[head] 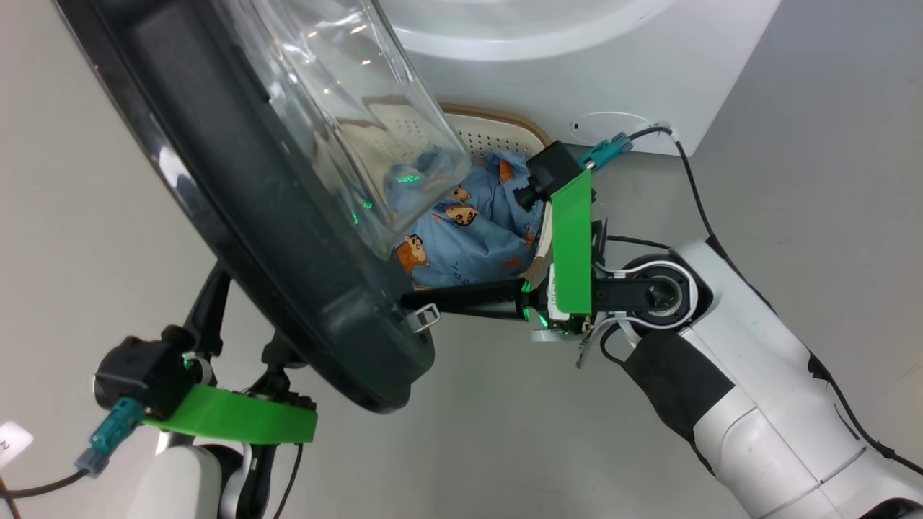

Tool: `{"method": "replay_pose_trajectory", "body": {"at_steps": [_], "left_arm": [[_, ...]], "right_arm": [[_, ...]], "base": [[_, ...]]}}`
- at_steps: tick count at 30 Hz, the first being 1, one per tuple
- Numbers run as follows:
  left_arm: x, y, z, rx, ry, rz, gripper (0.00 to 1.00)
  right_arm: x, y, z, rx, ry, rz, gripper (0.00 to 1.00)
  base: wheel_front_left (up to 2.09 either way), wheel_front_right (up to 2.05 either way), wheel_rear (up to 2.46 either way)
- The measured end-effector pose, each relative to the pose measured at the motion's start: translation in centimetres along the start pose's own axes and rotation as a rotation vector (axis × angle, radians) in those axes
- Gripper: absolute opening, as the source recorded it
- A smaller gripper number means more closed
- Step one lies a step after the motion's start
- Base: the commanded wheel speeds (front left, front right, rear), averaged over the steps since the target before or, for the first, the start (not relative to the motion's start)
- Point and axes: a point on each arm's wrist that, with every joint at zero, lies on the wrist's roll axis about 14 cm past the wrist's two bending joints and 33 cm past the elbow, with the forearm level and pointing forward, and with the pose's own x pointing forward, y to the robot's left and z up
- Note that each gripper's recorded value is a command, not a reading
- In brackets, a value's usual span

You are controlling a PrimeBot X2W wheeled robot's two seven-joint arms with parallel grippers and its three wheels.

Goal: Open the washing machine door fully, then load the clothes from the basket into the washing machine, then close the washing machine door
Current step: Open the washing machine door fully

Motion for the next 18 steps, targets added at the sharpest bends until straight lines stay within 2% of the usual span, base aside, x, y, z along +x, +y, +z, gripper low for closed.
{"method": "replay_pose_trajectory", "body": {"at_steps": [11, 18], "left_arm": [[-1.0, 0.9, 0.2, -0.005, 0.003, 0.03, 1.0], [-1.4, 1.1, 0.7, 0.003, -0.009, 0.033, 1.0]], "right_arm": [[-0.4, 0.8, 0.2, 0.012, -0.074, 0.005, 0.0], [-2.5, 0.6, 0.3, 0.05, -0.179, -0.003, 0.0]], "base": [[0.0, 0.0, 0.0], [0.0, 0.0, 0.0]]}}
